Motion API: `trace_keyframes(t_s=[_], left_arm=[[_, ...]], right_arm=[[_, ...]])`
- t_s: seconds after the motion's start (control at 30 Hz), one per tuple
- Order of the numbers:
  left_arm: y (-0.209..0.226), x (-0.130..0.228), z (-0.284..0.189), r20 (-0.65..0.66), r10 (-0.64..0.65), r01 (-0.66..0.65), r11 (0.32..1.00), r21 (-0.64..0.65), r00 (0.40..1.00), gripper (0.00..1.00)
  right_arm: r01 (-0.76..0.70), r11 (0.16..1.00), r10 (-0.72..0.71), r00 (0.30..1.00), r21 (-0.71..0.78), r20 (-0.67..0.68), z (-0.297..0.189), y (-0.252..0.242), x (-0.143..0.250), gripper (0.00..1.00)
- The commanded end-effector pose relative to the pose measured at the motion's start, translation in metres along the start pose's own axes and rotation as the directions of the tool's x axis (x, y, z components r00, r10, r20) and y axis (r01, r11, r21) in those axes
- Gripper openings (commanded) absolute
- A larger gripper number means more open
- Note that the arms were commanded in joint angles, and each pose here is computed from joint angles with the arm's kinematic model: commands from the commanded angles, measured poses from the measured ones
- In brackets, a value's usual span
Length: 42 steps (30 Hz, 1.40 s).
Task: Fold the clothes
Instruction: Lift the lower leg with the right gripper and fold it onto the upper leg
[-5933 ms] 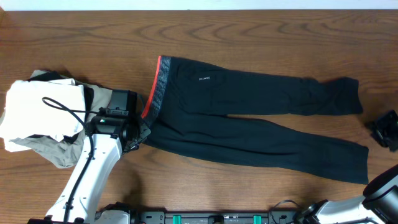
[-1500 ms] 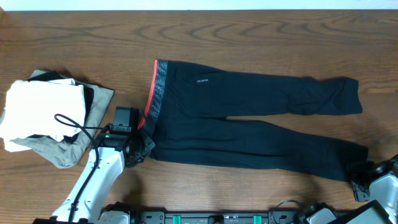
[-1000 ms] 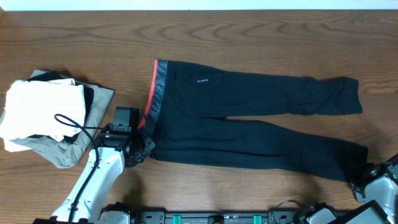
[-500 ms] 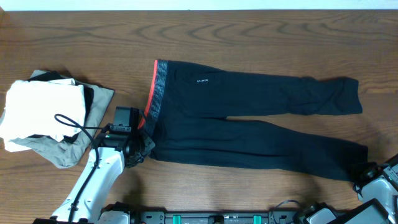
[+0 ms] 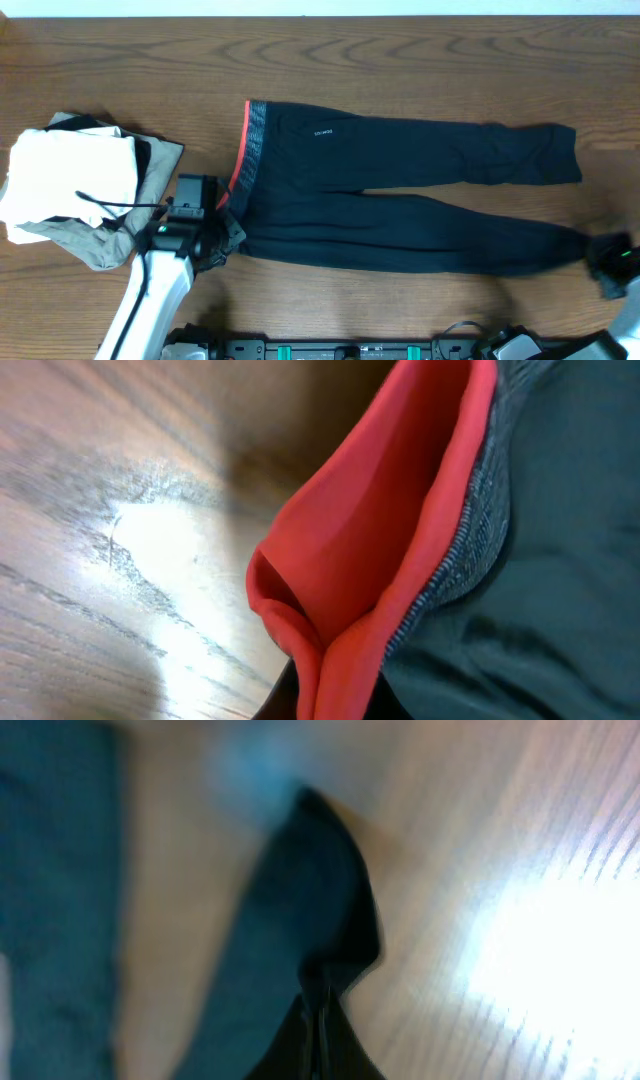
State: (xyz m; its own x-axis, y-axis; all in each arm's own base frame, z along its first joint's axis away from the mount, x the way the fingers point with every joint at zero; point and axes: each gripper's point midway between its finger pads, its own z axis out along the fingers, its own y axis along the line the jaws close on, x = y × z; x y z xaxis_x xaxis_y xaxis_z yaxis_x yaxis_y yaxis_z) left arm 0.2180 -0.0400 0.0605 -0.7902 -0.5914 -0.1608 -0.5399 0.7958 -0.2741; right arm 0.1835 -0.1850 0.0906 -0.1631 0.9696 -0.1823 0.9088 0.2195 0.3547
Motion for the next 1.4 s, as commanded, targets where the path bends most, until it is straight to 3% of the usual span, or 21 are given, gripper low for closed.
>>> trace_keyframes(t_s=[0.0, 0.2, 0.33, 0.73, 1.07, 1.37], left_arm=[[-0.011, -0.013, -0.03, 0.108, 0.022, -0.03, 0.997, 0.07, 0.994, 0.06], [-0.005, -0.045, -0.072, 0.375, -0.002, -0.032, 0.996, 0.085, 0.927, 0.06], [-0.017, -0.059, -0.085, 0.452, -0.022, -0.047, 0.989, 0.141, 0.892, 0.06], [-0.061, -0.11, -0.074, 0.541, -0.058, -0.081, 0.97, 0.229, 0.839, 0.06], [-0.079, -0.134, -0.046, 0.552, -0.063, -0.086, 0.967, 0.241, 0.832, 0.06], [-0.084, -0.135, -0.066, 0.582, -0.08, -0.104, 0.956, 0.275, 0.809, 0.06]], right_arm=[[0.069, 0.994, -0.063, 0.995, -0.081, 0.076, -0.041, 0.031, -0.024, 0.01], [0.101, 0.983, -0.086, 0.991, -0.155, 0.099, -0.06, 0.055, -0.031, 0.01], [0.12, 0.977, -0.1, 0.988, -0.173, 0.121, -0.06, 0.065, -0.034, 0.01], [0.186, 0.95, -0.141, 0.972, -0.25, 0.188, -0.049, 0.119, -0.039, 0.01], [0.211, 0.947, -0.192, 0.976, -0.244, 0.1, 0.008, 0.146, -0.029, 0.01], [0.25, 0.93, -0.205, 0.961, -0.269, 0.185, -0.027, 0.167, -0.05, 0.01]])
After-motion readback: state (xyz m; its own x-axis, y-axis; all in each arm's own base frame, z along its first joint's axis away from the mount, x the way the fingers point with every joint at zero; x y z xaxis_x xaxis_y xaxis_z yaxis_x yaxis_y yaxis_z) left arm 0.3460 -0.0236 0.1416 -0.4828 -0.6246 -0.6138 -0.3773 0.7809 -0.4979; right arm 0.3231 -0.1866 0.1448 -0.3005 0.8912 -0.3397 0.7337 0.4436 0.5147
